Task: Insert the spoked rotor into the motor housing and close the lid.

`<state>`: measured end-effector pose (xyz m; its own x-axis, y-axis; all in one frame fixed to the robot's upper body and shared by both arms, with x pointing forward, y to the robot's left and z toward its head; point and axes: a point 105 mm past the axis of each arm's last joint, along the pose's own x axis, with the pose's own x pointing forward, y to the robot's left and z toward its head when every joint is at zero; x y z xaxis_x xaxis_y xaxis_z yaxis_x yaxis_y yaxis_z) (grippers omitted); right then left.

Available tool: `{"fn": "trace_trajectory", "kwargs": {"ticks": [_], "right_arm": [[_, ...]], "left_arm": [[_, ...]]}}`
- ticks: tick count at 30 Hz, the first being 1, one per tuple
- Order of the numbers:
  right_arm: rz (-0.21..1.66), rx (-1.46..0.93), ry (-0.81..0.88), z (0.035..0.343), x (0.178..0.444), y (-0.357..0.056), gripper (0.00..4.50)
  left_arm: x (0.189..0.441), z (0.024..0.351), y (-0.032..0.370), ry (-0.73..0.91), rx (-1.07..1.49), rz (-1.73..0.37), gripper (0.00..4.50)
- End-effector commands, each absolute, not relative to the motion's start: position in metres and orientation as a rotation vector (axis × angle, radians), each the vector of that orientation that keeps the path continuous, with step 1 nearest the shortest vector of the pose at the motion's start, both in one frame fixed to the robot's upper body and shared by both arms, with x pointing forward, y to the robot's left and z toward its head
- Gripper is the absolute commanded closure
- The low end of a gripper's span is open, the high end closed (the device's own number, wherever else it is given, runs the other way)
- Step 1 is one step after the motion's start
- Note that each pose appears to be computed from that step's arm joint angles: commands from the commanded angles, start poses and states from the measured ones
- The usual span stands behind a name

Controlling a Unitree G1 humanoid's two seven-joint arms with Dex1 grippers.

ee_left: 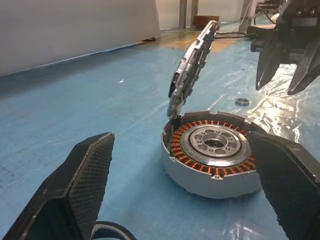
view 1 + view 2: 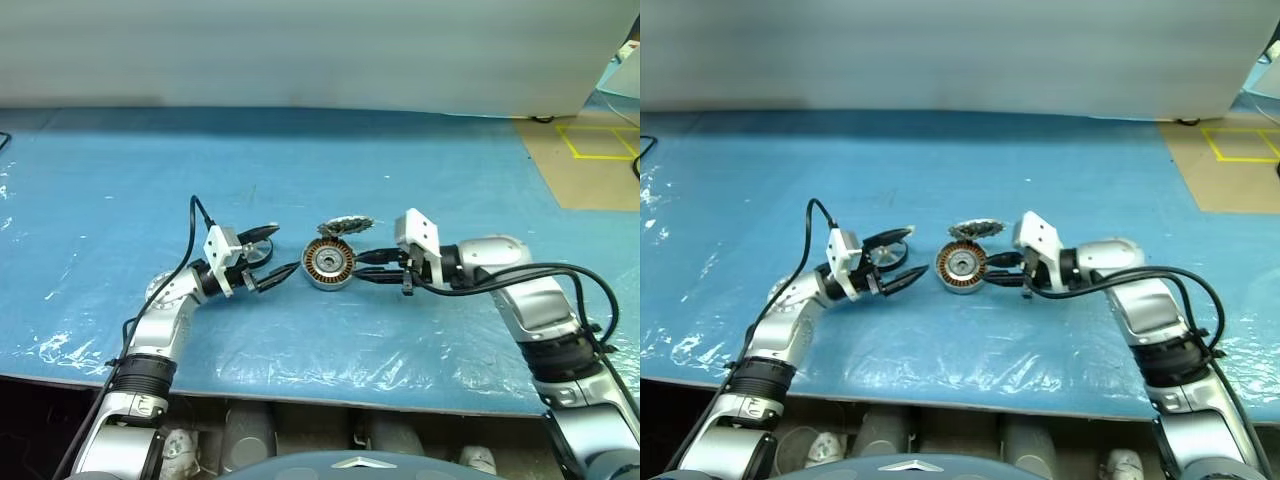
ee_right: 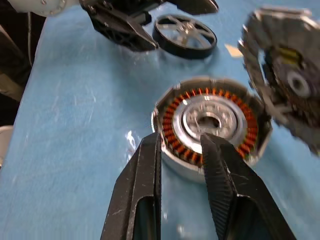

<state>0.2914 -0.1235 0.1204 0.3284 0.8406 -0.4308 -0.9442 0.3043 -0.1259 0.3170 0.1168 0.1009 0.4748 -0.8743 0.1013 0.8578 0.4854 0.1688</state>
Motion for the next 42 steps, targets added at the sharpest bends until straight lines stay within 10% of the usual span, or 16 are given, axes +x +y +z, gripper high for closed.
{"fn": "trace_trajectory", "kwargs": {"ticks": [1,14,42], "right_arm": [[1.020,-0.426,0.267,0.126,0.302,-0.150,3.23],[0.688,-0.436,0.327,0.087,0.307,-0.212,3.23],[0.712,-0.361,0.360,0.069,0.311,-0.201,3.23]], "left_arm": [[0.315,0.108,0.109,-0.214,0.101,-1.095,0.00],[0.312,0.103,0.096,-0.200,0.080,-1.151,0.00],[0.311,0.100,0.101,-0.183,0.075,-1.134,0.00]]}}
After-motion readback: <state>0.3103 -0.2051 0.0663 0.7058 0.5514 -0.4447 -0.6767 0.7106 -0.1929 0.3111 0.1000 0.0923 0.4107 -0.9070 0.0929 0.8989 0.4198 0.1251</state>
